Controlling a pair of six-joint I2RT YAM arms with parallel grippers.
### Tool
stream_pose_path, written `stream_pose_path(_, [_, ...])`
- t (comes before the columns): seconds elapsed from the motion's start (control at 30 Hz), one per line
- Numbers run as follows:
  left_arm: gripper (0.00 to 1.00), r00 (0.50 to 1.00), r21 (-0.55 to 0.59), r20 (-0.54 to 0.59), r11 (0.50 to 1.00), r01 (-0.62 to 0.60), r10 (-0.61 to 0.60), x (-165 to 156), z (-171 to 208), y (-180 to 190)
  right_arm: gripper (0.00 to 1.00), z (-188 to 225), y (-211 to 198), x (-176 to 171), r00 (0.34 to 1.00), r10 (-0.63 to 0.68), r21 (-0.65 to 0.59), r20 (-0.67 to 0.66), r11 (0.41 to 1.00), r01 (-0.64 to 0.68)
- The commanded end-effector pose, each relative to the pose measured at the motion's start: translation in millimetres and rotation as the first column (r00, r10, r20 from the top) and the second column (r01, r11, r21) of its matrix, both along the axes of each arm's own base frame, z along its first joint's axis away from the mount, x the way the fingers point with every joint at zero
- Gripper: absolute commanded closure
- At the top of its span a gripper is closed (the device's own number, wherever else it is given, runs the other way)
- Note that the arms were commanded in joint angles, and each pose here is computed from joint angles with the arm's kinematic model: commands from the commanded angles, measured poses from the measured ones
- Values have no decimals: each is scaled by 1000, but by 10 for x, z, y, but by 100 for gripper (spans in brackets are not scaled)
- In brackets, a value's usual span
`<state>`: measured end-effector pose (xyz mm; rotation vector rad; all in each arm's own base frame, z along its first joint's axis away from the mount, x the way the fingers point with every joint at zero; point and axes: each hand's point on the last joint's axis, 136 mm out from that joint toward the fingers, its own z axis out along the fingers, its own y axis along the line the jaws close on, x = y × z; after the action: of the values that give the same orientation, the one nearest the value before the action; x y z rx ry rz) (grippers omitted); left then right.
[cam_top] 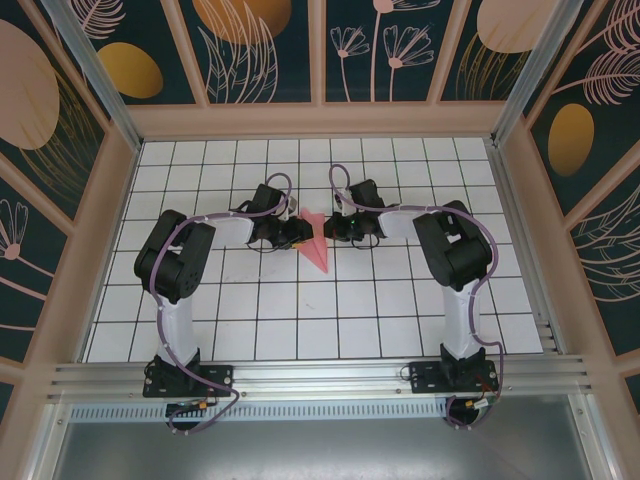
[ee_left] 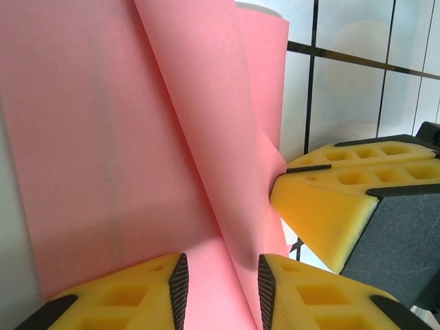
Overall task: Fold a paper plane with a square sheet of paper (fold left side to right side)
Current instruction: Fourth fold the wing at the center of the table.
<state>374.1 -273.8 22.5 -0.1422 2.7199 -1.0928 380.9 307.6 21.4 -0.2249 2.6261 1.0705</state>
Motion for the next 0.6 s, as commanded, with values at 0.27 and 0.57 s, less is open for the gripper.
stream_pose_path(0.27, [63,999,105,-31,994,-15,18,-67,-262,157,93,-309,-111,-193,997,-12,-86,-71,996,6])
stream_pose_path(0.57, [63,1000,101,-23,995,-18,20,-43,-231,147,93,-294,-149,-224,997,-24,-105,-70,994,17])
